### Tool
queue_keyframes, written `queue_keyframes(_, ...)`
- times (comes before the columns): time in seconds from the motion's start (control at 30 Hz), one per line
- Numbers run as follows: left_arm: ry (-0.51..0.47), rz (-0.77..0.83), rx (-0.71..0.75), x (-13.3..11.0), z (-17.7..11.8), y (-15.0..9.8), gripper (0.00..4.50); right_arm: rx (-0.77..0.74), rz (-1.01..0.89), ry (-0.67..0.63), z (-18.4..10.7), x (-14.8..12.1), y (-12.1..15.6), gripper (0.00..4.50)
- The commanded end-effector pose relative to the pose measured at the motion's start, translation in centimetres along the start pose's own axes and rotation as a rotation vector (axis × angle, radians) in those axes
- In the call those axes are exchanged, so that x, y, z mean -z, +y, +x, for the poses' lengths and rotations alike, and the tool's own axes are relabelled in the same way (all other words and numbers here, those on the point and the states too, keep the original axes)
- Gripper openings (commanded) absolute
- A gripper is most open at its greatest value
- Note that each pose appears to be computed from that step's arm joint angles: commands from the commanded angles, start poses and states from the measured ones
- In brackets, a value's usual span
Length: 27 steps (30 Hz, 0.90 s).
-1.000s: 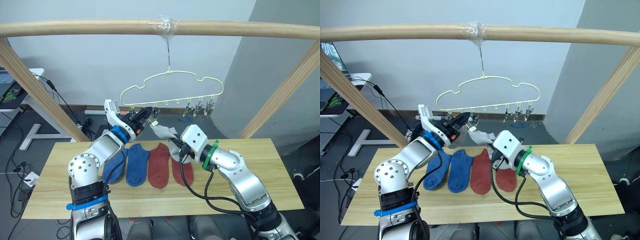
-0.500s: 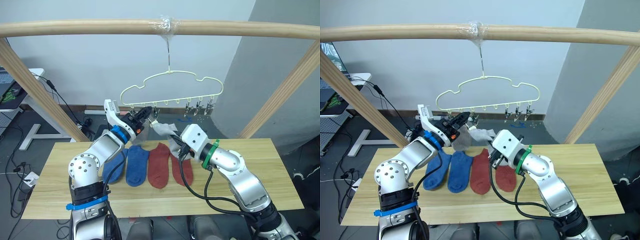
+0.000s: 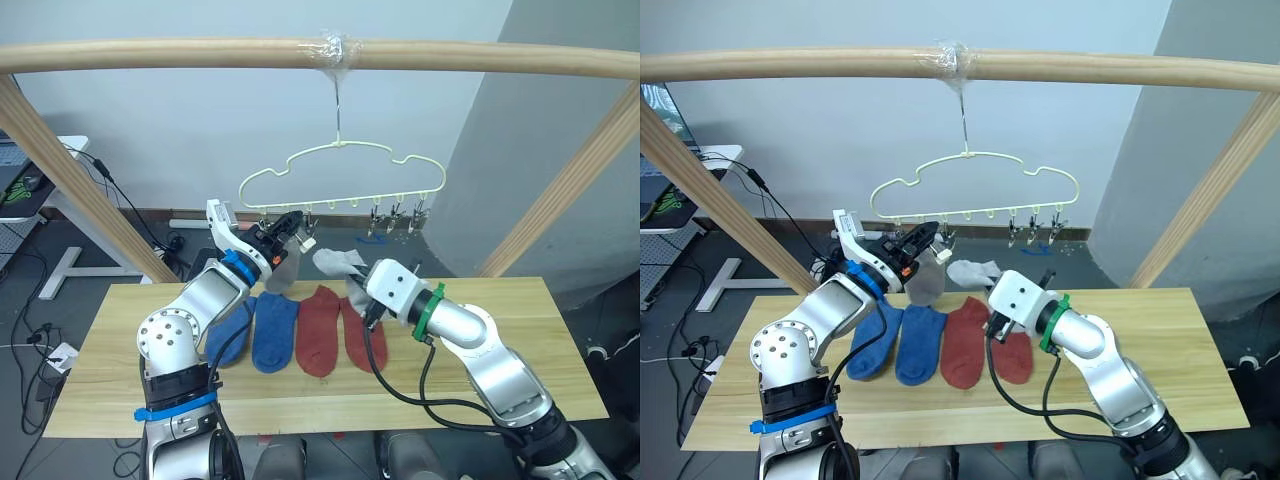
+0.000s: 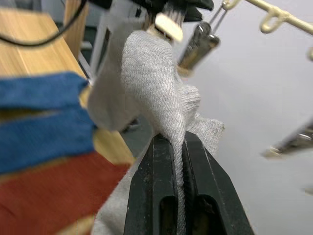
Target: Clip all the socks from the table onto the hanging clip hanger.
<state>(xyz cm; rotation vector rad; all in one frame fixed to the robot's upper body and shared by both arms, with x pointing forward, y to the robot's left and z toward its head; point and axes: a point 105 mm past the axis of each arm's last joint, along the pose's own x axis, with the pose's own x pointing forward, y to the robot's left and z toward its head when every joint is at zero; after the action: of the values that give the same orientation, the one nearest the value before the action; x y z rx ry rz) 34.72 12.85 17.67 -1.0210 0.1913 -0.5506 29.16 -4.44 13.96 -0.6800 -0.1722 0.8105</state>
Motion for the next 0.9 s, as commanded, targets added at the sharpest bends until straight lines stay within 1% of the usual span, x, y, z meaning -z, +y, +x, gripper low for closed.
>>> queue_keyframes(0.03,-0.008,-0.085,0.005,-0.5,-0.1,-0.1,0.11,0.059,-0.064,-0.081,0.0,-1.9,-0.8,0.02)
queue_keyframes(0.17,0.001,-0.112,0.028,-0.9,0.1,-0.7,0.11,0.106,-0.105,-0.114,0.1,-2.7,-1.3,0.02)
queue_keyframes(0.3,0.027,-0.100,0.033,-0.5,0.3,-1.1,0.11,0.112,-0.116,-0.123,0.2,-2.9,-1.3,0.02)
queue_keyframes(0.43,0.016,-0.112,0.032,-0.6,0.3,-1.2,0.11,0.106,-0.117,-0.124,0.4,-3.0,-1.1,0.02)
queue_keyframes(0.63,0.018,-0.101,0.040,-0.7,0.3,-1.4,0.11,0.107,-0.076,-0.111,0.5,-2.6,-1.0,0.02)
queue_keyframes(0.8,0.000,-0.110,0.034,-1.0,0.2,-1.3,0.11,0.117,0.001,-0.070,0.3,-1.3,-0.8,0.02)
queue_keyframes(0.9,0.000,-0.104,0.041,-1.0,0.2,-1.5,0.11,0.107,-0.009,-0.069,0.5,-1.3,-0.6,0.02)
